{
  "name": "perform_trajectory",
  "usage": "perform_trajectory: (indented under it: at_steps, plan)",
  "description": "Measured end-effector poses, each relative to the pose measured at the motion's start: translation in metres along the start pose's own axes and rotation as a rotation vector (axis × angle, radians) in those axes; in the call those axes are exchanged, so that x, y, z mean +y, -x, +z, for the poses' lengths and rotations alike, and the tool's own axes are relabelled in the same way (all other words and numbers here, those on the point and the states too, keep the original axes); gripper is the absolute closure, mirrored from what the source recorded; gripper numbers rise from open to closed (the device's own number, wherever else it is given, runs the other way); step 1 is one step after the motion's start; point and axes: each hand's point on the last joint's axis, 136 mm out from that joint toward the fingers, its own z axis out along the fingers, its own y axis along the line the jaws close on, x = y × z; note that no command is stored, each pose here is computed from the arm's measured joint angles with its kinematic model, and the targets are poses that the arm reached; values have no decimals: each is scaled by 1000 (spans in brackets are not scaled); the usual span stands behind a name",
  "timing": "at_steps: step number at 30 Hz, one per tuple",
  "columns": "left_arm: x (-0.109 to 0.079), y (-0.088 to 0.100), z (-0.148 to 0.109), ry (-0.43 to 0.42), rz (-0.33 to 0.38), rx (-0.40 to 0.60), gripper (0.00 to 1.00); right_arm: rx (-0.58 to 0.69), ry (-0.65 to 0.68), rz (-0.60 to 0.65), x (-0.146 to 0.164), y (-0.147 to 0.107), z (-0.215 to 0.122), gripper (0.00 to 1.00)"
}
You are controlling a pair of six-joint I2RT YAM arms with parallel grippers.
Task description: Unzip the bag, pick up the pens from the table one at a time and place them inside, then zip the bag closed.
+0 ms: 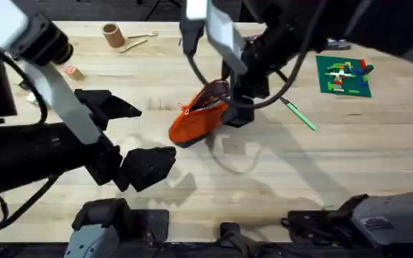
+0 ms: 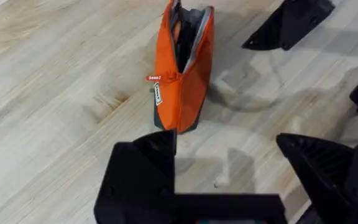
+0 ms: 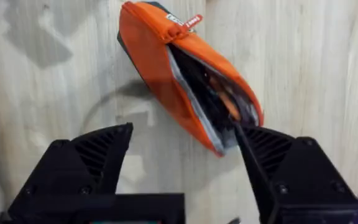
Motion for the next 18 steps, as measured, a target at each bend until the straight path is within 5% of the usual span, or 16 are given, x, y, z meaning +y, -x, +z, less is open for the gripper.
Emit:
perform_trajectory:
  at_steps: [18]
  plan:
    - [0,0,0,0,1,0,8,-38,-238,424,-38,-80,-108,4]
